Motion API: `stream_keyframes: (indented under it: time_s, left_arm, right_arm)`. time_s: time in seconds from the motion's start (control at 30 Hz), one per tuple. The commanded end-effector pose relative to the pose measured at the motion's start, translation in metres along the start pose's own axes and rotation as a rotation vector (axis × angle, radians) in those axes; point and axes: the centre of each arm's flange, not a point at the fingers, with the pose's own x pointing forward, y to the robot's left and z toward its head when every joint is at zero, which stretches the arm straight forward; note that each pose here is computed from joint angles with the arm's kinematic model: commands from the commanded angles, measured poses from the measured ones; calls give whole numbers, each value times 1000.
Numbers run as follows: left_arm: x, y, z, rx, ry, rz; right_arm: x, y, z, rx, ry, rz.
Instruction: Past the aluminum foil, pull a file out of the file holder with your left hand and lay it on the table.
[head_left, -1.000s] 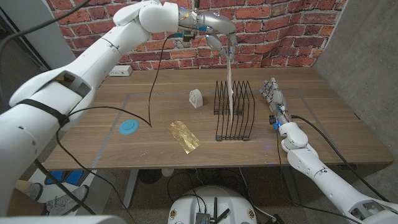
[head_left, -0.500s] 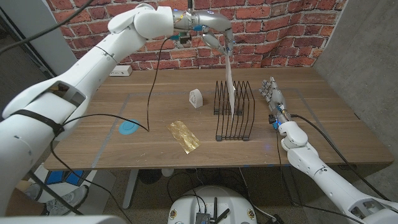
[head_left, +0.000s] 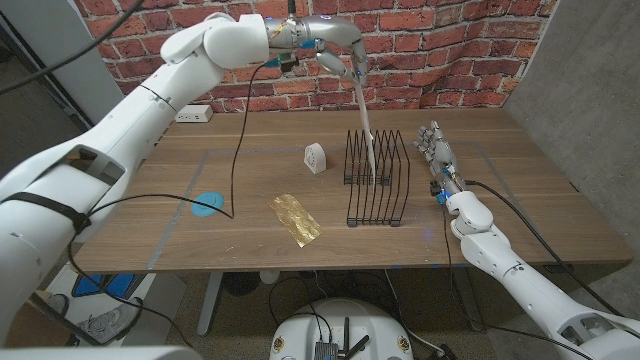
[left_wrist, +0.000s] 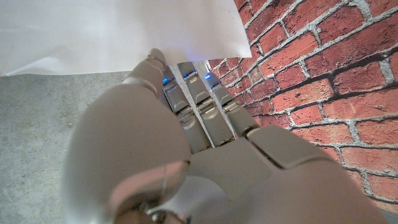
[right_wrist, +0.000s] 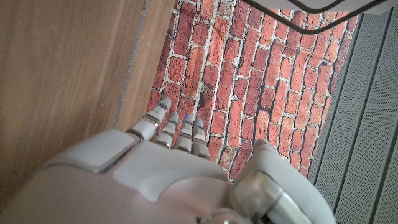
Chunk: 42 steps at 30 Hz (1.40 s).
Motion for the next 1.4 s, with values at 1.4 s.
stream_keyframes:
  time_s: [1.4]
  left_arm:
    - [-60, 76, -9, 249, 214, 191]
  right_arm:
    - [19, 14, -4, 13, 3, 38]
